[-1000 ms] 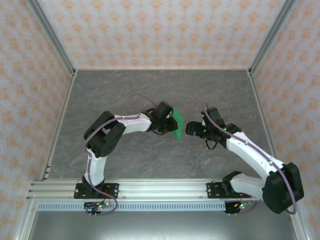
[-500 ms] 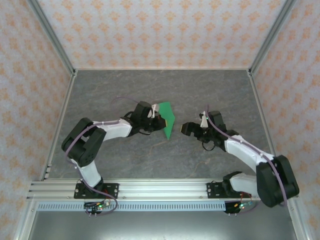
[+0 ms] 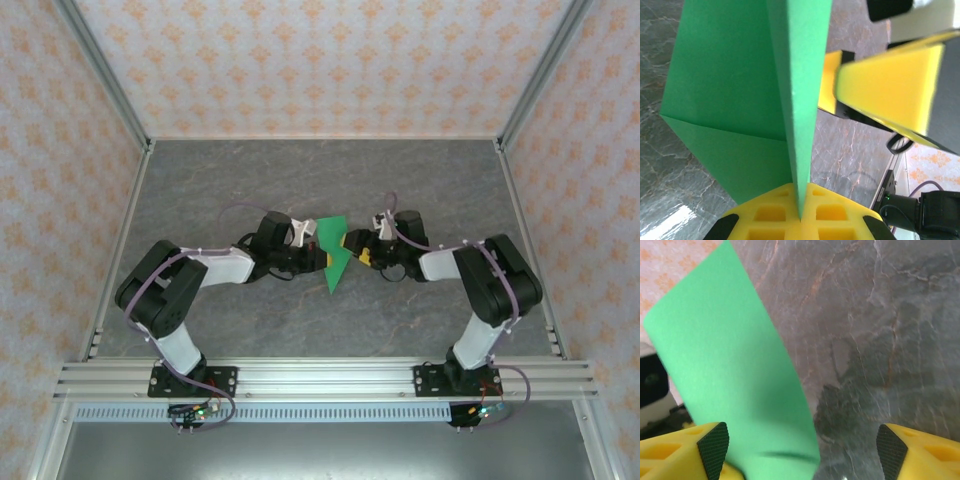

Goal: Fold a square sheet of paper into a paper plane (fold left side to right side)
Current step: Fold the wing for the fifth time at the center of the table.

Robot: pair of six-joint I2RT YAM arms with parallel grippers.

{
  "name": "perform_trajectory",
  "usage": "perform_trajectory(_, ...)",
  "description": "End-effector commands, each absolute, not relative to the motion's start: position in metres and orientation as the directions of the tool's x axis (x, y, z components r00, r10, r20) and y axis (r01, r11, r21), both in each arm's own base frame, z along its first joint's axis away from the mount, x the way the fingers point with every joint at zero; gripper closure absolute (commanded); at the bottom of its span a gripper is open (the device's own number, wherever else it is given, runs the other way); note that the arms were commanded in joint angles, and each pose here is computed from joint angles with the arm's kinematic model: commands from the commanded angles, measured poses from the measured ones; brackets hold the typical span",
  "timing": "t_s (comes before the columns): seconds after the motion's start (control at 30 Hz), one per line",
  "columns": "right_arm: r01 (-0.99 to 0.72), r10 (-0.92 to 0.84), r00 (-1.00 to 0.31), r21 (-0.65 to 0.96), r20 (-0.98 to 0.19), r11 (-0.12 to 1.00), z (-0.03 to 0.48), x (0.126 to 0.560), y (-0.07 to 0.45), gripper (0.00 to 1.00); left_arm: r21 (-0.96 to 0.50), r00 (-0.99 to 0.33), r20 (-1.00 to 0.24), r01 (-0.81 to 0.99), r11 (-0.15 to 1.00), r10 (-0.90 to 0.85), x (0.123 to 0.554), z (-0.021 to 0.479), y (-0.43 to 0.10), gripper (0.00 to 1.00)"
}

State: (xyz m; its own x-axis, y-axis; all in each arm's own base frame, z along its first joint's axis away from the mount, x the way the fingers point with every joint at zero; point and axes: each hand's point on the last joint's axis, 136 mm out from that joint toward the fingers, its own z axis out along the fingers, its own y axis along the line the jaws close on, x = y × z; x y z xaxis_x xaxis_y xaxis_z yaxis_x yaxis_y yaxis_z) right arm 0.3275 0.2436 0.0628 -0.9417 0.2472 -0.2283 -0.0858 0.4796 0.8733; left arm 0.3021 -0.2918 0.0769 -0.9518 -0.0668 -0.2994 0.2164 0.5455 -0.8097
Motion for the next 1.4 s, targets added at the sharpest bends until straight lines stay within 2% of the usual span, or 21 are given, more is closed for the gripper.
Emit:
perform_trajectory(0.0,-0.197,0.249,-0.919,0.902,-0.307,0.384,0.090,0.344,0.257,0.24,-0.818,-0.932,-0.361,0.301,0.490,-0.030,0.298,0.098,-0.297,0.98)
perform_trajectory(0.17,-0.214,0.243,-0.917,0.903,-0.317,0.372,0.093,0.346,0.260,0.38,-0.817,-0.934,-0.356,0.305,0.489,-0.011,0.294,0.096,-0.297,0.98)
perform_trajectory(0.37,-0.211,0.237,-0.915,0.889,-0.326,0.406,0.091,0.345,0.256,0.75,-0.814,-0.945,-0.326,0.279,0.510,-0.003,0.294,0.083,-0.296,0.98)
perform_trajectory(0.47,-0.200,0.225,-0.918,0.873,-0.326,0.445,0.085,0.341,0.253,0.88,-0.817,-0.953,-0.302,0.256,0.516,-0.005,0.296,0.074,-0.297,0.98)
perform_trajectory(0.53,-0.187,0.214,-0.924,0.861,-0.318,0.473,0.080,0.338,0.250,0.93,-0.819,-0.959,-0.284,0.239,0.521,-0.007,0.297,0.067,-0.298,0.98)
perform_trajectory(0.73,-0.161,0.179,-0.938,0.828,-0.298,0.537,0.064,0.328,0.243,0.94,-0.822,-0.969,-0.248,0.203,0.532,-0.014,0.301,0.049,-0.300,0.98)
perform_trajectory(0.9,-0.149,0.170,-0.944,0.827,-0.281,0.542,0.059,0.324,0.242,0.94,-0.823,-0.973,-0.229,0.185,0.537,-0.015,0.301,0.039,-0.300,0.95)
perform_trajectory(1.03,-0.150,0.163,-0.946,0.825,-0.279,0.544,0.058,0.322,0.245,0.94,-0.818,-0.975,-0.223,0.180,0.546,-0.012,0.300,0.035,-0.299,0.90)
perform_trajectory(1.27,-0.153,0.151,-0.947,0.814,-0.282,0.561,0.056,0.319,0.250,0.94,-0.792,-0.975,-0.222,0.176,0.584,-0.008,0.297,0.033,-0.289,0.74)
perform_trajectory(1.37,-0.156,0.147,-0.947,0.809,-0.286,0.567,0.056,0.317,0.252,0.93,-0.779,-0.974,-0.227,0.172,0.604,-0.015,0.295,0.037,-0.279,0.61)
